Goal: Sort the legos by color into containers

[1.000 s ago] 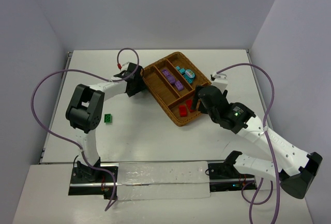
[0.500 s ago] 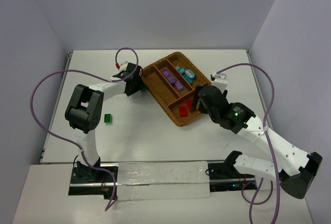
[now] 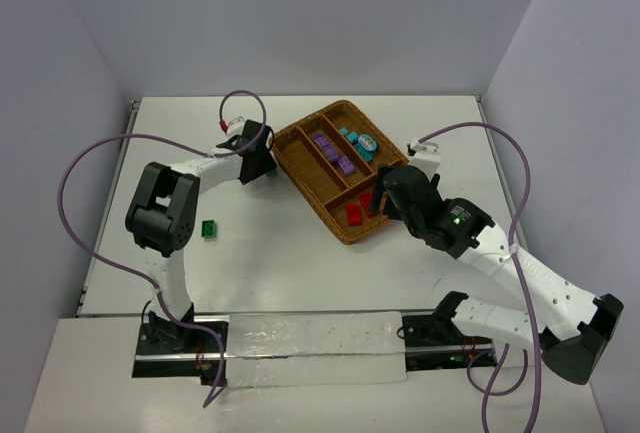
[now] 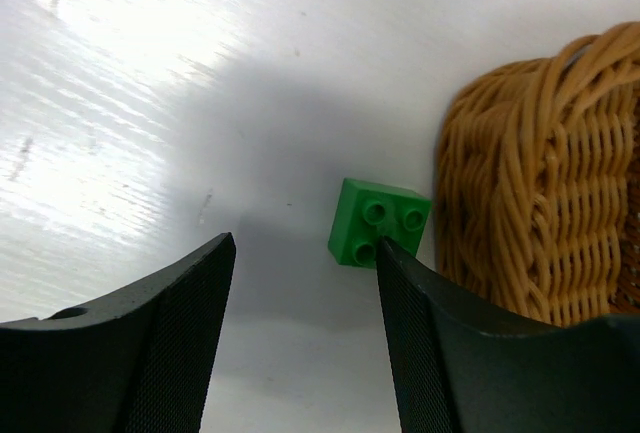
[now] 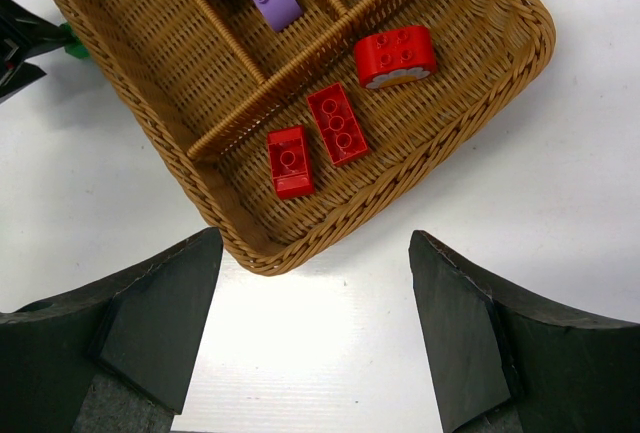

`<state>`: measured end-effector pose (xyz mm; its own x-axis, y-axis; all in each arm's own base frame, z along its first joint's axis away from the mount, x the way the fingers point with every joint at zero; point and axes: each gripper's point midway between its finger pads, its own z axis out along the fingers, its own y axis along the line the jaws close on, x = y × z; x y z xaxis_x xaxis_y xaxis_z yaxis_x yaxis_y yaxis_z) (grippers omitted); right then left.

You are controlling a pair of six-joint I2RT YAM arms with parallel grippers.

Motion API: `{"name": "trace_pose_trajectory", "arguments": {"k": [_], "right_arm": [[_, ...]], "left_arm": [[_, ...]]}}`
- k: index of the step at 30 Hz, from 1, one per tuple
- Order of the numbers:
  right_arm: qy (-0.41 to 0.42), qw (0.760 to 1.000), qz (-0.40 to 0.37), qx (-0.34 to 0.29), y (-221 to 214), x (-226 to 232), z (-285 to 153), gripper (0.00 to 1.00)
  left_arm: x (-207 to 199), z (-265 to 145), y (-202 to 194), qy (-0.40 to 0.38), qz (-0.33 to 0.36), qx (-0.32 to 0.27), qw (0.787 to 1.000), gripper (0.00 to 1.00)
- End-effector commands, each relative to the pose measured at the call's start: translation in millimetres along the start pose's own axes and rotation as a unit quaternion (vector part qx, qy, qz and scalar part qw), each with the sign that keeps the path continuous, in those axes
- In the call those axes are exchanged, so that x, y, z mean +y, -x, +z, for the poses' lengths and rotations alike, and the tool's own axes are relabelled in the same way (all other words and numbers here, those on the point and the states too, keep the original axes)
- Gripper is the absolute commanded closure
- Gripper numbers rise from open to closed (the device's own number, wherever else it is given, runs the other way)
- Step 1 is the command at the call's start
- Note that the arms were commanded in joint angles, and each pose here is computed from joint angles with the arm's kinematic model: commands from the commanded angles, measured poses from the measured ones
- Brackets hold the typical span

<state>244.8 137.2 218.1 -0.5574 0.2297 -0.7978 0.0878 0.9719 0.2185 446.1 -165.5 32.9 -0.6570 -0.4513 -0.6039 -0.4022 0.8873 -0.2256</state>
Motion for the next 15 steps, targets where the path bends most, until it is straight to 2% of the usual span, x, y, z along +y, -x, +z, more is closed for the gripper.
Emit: {"name": "trace_pose_trajectory", "arguments": {"k": [1, 8, 15], "right_arm": [[-0.005, 1.000, 0.005, -0.007, 1, 0, 0, 0.17], [-0.006, 1.000, 0.006, -0.009, 1, -2, 0, 0.17], [-0.003, 1.000, 0.006, -0.008, 2, 1, 0, 0.17]], "left_arm": [[16, -15, 26, 0.026, 0.004, -0.036, 0.999, 0.34], [32, -24, 38, 0.052, 0.016, -0.059, 0.997, 0.34], [0, -48, 57, -0.038, 0.043, -0.084, 0.995, 0.28]]}}
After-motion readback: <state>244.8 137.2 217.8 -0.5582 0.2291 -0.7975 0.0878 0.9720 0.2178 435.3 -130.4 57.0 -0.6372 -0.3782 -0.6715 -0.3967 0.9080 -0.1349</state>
